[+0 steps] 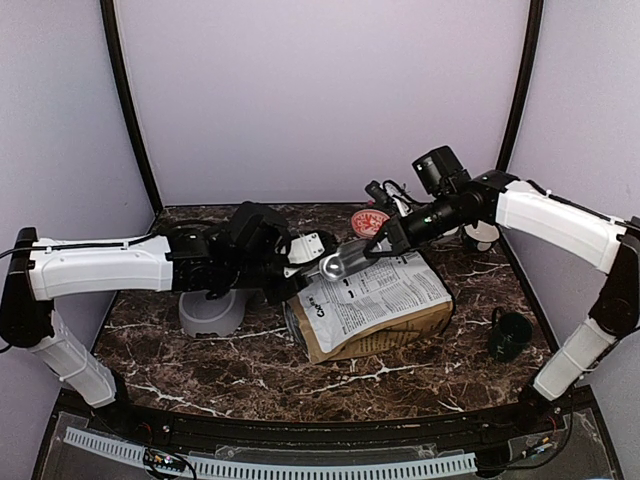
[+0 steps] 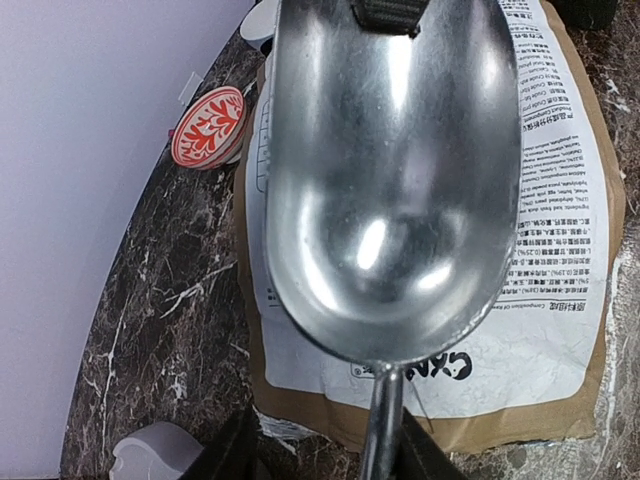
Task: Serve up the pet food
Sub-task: Pass from the left arm to the right, then pass from the right arm to the left
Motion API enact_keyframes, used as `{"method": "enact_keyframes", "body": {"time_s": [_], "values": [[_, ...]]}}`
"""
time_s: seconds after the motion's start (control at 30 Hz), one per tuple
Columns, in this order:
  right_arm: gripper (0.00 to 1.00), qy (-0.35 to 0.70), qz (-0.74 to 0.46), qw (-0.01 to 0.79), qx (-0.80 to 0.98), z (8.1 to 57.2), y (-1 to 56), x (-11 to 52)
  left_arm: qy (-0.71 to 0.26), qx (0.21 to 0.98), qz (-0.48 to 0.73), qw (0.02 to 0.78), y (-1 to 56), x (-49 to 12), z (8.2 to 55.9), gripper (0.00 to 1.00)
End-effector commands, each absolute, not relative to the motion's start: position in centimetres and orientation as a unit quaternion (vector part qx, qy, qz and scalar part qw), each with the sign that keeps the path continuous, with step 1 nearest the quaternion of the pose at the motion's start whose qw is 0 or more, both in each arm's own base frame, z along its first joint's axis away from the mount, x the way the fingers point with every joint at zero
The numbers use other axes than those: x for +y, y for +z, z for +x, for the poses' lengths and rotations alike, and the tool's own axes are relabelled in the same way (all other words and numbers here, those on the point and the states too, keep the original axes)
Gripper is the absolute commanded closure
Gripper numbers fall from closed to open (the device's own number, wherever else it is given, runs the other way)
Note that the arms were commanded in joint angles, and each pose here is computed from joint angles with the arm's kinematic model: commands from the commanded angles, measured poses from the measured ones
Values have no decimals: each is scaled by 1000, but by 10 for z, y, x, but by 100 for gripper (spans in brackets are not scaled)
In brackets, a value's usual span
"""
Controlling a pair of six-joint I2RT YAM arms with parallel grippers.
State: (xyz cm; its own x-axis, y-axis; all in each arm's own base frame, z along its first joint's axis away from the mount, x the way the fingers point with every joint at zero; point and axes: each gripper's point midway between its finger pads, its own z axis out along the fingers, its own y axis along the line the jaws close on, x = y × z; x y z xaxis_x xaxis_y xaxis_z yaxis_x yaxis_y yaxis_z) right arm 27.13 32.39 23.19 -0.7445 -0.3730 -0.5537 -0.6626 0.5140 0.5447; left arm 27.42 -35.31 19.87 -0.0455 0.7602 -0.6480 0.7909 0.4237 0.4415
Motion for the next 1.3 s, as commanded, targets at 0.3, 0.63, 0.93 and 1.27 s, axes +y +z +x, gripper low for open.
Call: {"method": "enact_keyframes", "body": {"time_s": [0.3, 0.63, 0.93, 1.27], "values": [[100, 344, -308, 344, 817, 282, 273, 298, -63, 724, 477, 494, 244, -340, 286, 48], [100, 352, -291, 398, 795, 284, 288, 287, -246, 718, 435, 484, 287, -333, 280, 48], [100, 324, -197, 459, 803, 313, 299, 253, -364, 698, 402, 468, 315, -323, 281, 50], [100, 438, -260, 434, 743, 300, 324, 281, -447, 686, 364, 444, 329, -308, 295, 53]]}}
